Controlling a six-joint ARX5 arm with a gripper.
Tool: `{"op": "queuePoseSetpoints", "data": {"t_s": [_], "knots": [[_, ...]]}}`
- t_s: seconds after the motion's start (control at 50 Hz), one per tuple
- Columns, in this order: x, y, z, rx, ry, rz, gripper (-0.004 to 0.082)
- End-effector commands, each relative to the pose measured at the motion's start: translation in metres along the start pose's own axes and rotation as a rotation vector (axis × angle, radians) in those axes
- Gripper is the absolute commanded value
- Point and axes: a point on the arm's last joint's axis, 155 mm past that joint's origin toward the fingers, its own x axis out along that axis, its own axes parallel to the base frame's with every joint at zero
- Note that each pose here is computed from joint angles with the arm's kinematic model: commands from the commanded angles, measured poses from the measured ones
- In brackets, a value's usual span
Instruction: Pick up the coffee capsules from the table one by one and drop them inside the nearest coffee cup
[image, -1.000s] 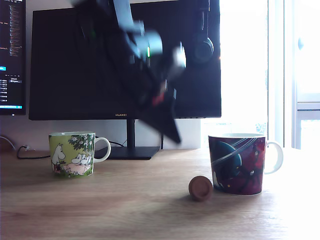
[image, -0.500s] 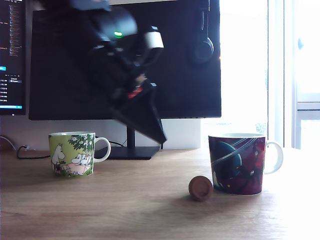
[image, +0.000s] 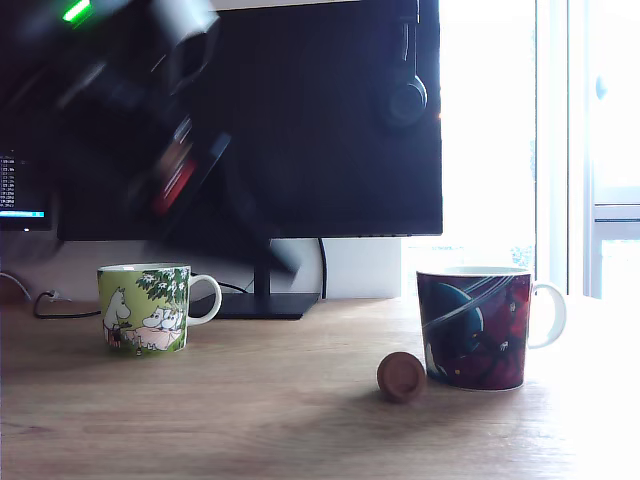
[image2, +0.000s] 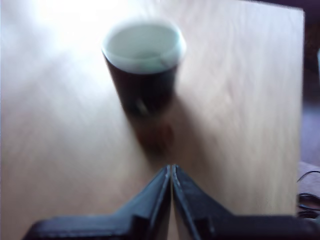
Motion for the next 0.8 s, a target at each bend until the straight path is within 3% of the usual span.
{"op": "queuePoseSetpoints", "data": {"t_s": [0.0,0.38,0.42,0.54,0.6,0.78], "knots": [[-0.002,-0.001,0.009,0.001,-0.045,0.004,-0.0019],[-0.001,-0.007,0.002,-0.017,-0.022,-0.02,0.0005],[-0.001,-0.007,0.002,-0.018,-0.025,-0.024,0.0086],[0.001,-0.007,0.001,-0.037,-0.022,-0.023,0.0626],[0.002,-0.009,-0.003,-0.043,-0.01,-0.037,0.0779],[0.008,-0.013,-0.006,-0.045,-0.012,-0.072,0.0789]]}}
